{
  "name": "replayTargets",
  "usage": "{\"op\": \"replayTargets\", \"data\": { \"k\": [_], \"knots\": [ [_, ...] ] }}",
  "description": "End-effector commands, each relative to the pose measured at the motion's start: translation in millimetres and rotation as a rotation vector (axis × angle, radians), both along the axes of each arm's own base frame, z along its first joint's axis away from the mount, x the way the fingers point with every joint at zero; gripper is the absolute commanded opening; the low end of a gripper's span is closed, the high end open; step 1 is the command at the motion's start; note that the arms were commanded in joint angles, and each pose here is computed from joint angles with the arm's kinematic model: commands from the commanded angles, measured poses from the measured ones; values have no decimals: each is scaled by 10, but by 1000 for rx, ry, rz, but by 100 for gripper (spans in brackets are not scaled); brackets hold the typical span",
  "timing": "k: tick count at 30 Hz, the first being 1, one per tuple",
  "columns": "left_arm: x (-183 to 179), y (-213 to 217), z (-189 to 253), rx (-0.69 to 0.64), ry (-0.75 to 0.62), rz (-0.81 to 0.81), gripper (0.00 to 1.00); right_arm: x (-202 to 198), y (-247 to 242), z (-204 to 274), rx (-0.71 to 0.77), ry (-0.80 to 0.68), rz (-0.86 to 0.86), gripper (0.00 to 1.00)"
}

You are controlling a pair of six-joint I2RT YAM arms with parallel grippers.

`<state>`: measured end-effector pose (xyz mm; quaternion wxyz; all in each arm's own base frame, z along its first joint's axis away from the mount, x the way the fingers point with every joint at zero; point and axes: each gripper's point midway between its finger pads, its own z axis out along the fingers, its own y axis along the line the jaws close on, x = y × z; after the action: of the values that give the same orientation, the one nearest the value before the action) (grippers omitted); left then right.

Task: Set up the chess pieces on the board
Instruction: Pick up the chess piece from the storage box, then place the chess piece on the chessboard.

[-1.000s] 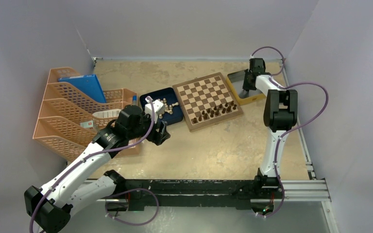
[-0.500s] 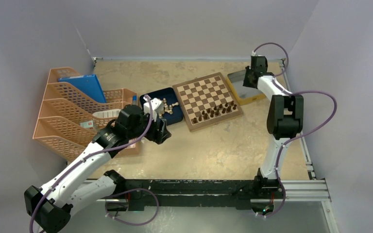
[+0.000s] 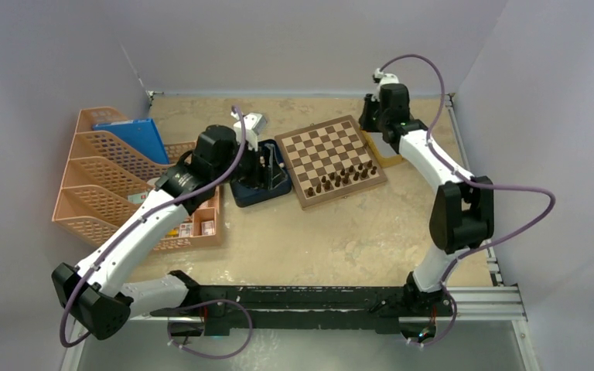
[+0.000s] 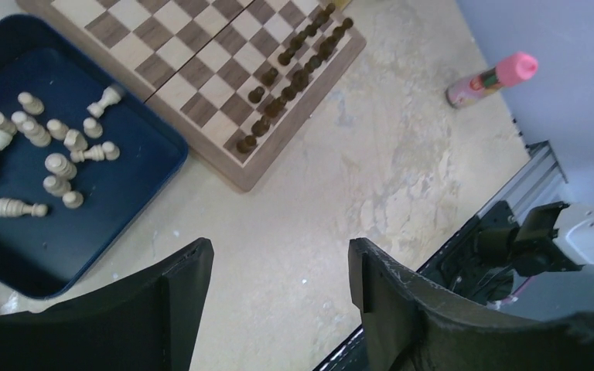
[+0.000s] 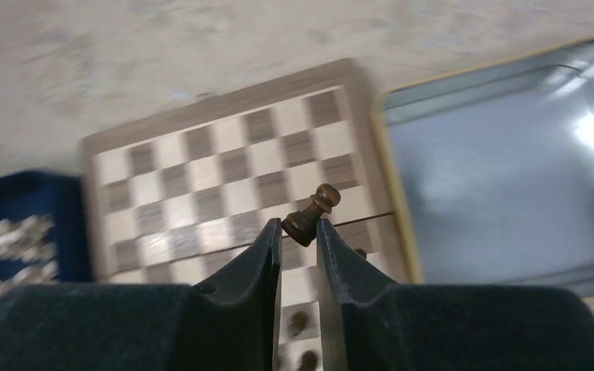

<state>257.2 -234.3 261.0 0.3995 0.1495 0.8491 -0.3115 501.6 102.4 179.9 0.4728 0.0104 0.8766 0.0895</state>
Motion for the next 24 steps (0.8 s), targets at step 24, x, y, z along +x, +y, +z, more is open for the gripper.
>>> {"op": "replayTargets", "data": {
  "k": [24],
  "knots": [
    [537, -144, 424, -245, 60, -25, 52, -1083, 1495, 769, 147, -314, 547, 21]
  ]
}}
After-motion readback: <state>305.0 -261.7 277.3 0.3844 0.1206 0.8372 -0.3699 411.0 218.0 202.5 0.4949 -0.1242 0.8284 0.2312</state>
